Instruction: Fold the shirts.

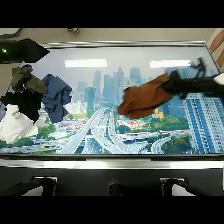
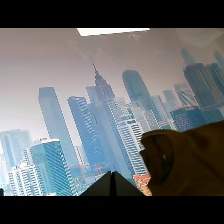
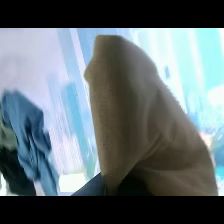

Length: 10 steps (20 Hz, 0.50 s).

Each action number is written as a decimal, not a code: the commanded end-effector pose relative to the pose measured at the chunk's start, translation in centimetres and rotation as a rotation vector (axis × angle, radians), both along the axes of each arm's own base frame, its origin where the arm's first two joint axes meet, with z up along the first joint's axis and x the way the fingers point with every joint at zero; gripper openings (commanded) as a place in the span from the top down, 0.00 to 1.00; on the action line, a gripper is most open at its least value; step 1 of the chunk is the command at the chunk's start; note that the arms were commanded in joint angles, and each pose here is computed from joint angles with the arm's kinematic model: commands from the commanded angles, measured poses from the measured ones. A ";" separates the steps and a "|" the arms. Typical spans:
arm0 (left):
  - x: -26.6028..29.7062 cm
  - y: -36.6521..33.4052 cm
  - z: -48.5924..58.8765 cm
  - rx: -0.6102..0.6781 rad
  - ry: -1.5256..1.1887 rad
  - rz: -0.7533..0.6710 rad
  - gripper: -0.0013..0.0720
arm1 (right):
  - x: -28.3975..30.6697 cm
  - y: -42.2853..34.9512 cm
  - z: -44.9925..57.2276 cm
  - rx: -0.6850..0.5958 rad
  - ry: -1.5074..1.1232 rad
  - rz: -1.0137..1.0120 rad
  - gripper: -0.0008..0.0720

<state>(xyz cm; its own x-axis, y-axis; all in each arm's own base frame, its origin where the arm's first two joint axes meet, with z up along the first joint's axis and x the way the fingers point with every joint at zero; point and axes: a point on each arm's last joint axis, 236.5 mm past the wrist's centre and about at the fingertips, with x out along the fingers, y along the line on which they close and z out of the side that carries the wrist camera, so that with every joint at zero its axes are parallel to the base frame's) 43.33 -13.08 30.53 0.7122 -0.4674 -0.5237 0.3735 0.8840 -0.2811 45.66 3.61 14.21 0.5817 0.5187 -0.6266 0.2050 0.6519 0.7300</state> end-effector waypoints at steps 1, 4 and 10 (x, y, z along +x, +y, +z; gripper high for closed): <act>0.0 0.0 0.0 0.001 0.000 0.000 0.94 | -0.9 -10.5 6.0 -0.108 -0.038 -0.208 0.94; 0.2 0.0 -0.3 0.001 0.007 -0.001 0.94 | -4.9 -20.2 4.0 -0.130 0.076 -0.414 0.94; 0.2 -0.1 -0.4 0.001 0.008 -0.001 0.95 | -17.3 -29.3 -5.1 -0.010 0.520 -0.555 0.94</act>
